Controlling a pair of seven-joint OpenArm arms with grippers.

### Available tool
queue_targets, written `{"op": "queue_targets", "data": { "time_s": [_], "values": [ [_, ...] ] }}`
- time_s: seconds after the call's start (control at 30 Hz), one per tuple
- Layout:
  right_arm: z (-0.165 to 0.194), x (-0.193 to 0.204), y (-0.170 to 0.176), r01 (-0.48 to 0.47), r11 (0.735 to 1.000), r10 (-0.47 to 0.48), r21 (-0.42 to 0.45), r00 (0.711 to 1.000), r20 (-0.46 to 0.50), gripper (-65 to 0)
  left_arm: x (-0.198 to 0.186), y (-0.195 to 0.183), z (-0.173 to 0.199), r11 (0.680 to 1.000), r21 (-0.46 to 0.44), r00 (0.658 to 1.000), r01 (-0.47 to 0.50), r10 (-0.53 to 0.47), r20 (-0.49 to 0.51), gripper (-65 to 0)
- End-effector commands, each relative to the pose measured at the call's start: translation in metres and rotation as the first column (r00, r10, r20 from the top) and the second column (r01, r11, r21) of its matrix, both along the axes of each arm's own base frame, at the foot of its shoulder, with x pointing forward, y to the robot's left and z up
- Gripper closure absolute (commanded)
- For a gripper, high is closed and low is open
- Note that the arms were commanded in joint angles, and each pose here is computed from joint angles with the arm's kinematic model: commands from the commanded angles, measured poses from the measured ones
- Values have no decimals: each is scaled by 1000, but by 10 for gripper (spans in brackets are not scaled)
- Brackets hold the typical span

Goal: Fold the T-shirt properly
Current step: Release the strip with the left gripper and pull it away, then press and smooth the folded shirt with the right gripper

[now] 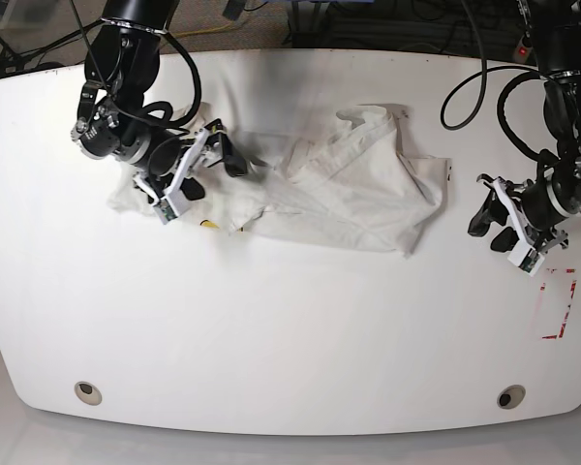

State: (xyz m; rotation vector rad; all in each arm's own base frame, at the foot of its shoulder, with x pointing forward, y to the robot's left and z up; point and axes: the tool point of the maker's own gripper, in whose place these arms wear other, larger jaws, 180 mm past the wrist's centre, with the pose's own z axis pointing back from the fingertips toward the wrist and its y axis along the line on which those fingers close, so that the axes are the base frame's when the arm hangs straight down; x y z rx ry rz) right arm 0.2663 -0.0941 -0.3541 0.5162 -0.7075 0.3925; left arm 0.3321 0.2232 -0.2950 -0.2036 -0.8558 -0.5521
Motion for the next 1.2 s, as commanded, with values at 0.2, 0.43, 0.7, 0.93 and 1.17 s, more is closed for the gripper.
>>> {"op": "queue_targets", "data": {
  "time_s": [0.2,0.43,0.7,0.93,1.17],
  "values": [
    [8,11,71,-170,975,169,146,985,18,-468,-6,72,1,978,-3,978,-206,206,-39,-262],
    [-13,21,97,-228,956,241,186,969,-54,-468,-23,78,-14,975,7,971,-223,223,-84,-262],
    [-23,15,119,-271,937,293,219,953,-75,-453,-33,78,-24,974,12,967,-225,225,-117,-262],
    [-19,15,122,-270,933,291,236,955,-56,0,-34,79,-27,974,13,966,-228,228,-125,-261],
    [19,23,121,-315,929,309,196,949,63,0,-43,77,-34,975,20,963,-223,224,-151,-261]
  ]
}}
